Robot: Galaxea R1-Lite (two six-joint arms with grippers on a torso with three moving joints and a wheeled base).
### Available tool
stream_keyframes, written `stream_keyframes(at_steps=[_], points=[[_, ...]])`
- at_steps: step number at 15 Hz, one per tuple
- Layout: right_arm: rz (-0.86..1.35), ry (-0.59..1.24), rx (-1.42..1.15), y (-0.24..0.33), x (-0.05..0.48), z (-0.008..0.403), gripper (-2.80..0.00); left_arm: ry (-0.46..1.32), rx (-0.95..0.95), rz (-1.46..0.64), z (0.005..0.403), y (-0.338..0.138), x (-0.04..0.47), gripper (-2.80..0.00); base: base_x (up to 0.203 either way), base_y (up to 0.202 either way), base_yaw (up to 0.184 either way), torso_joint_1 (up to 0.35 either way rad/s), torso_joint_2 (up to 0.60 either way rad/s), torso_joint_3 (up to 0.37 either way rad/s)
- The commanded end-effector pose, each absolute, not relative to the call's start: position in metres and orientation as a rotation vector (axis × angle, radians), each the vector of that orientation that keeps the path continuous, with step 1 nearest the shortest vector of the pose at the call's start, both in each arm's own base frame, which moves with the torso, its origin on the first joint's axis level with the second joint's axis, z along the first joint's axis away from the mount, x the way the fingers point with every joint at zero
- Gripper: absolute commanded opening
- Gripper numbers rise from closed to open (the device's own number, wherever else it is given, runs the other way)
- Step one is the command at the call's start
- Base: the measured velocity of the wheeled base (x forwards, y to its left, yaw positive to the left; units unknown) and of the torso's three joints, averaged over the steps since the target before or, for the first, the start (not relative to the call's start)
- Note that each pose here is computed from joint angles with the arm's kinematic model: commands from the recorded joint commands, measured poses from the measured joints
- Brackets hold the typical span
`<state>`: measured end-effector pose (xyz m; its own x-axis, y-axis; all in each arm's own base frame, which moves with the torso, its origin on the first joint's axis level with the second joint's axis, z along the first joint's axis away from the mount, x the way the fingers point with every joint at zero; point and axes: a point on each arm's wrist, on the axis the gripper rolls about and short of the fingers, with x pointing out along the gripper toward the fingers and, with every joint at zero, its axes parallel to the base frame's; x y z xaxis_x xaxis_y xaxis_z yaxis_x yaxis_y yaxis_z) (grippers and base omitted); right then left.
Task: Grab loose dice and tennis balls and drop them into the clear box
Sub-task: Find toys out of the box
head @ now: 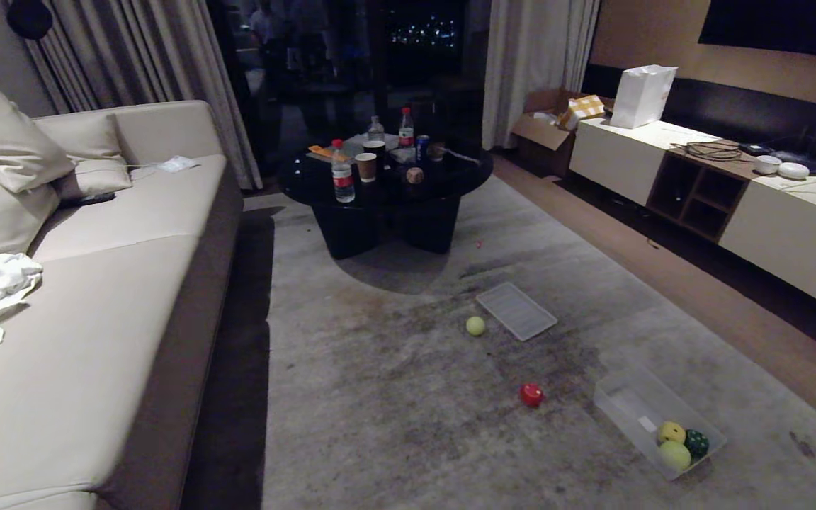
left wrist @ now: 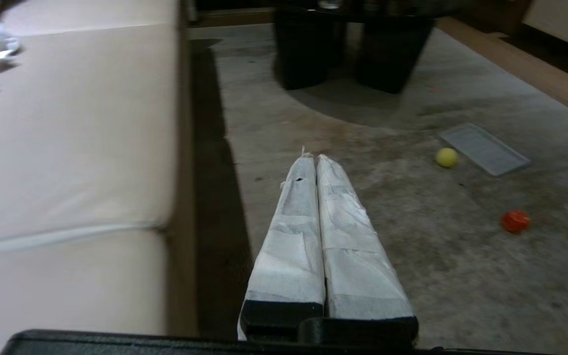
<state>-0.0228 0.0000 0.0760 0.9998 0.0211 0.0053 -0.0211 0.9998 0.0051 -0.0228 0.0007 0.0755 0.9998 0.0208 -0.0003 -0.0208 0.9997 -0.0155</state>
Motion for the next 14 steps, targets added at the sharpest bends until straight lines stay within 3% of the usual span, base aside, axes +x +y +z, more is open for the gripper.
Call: stream_keyframes(at_steps=[1, 6, 14], points=[[0.021, -0.001, 0.005, 0.0, -0.0225, 0.0753, -2.8, 0.003, -0.017, 0.023, 0.0751, 0.0008, -0.0226, -2.8, -0.001, -0.002, -0.057, 0.002, 0.0, -0.002], [0.021, -0.001, 0.005, 0.0, -0.0225, 0.0753, -2.8, 0.003, -0.019, 0.026, 0.0751, 0.0009, -0.0226, -2.8, 0.0, 0.0, 0.0, 0.0, 0.0, 0.0], [0.021, -0.001, 0.005, 0.0, -0.0225, 0.0753, -2.8, 0.003, -0.018, 0.026, 0.0751, 0.0009, -0.0226, -2.8, 0.173, 0.0, 0.0, 0.002, 0.0, 0.004]])
